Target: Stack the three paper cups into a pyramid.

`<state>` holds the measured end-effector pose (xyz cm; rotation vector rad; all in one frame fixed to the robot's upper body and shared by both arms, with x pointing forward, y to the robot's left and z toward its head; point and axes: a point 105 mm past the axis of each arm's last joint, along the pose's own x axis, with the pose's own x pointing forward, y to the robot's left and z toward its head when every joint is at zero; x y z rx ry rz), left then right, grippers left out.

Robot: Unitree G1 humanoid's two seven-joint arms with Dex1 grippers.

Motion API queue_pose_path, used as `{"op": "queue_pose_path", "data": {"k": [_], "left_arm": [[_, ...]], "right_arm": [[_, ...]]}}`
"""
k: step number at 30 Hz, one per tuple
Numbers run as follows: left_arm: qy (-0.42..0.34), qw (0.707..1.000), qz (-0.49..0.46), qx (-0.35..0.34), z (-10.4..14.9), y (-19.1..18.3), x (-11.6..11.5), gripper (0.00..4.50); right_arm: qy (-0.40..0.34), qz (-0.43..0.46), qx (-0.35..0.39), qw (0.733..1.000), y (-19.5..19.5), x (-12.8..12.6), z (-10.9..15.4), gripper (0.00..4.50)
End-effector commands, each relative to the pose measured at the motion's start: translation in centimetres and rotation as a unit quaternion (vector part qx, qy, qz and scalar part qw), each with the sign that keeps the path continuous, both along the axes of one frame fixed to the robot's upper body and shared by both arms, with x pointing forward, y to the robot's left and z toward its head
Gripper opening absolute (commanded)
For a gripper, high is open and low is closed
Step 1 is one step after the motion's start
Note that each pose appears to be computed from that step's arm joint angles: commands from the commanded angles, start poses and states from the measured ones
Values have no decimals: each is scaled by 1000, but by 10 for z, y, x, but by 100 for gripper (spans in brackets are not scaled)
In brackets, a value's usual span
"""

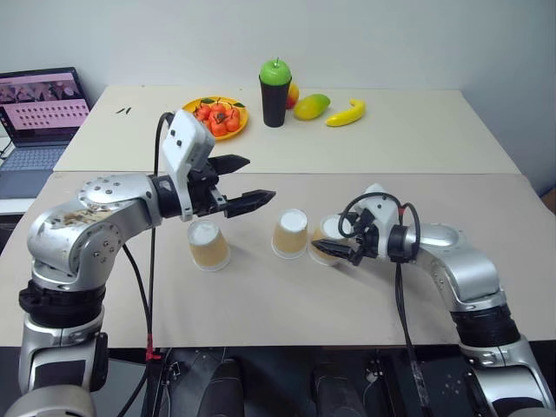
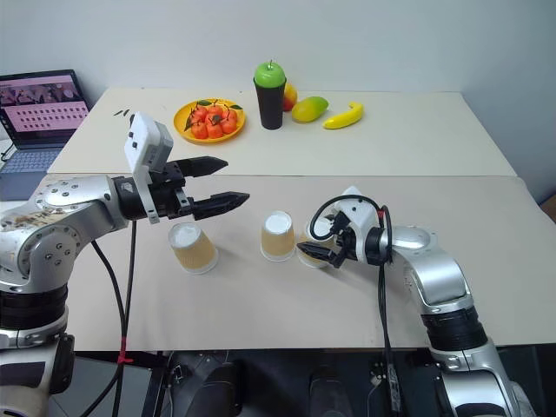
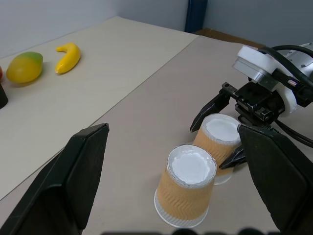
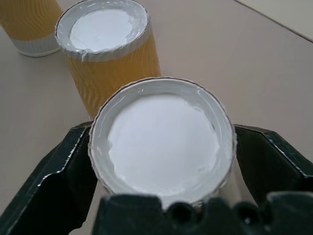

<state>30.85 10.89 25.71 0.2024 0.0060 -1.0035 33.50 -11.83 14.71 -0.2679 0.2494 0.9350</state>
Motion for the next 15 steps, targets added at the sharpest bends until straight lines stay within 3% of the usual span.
{"op": "queue_pose_path", "data": {"k": [1, 15], "left_arm": [[-40, 999, -5, -4, 17, -3, -3, 450], [-36, 999, -7, 2, 12, -3, -2, 450]], "right_arm": [[-30, 12, 26, 999, 8, -2, 25, 443], [-92, 6, 86, 992, -13, -7, 102, 443]]}}
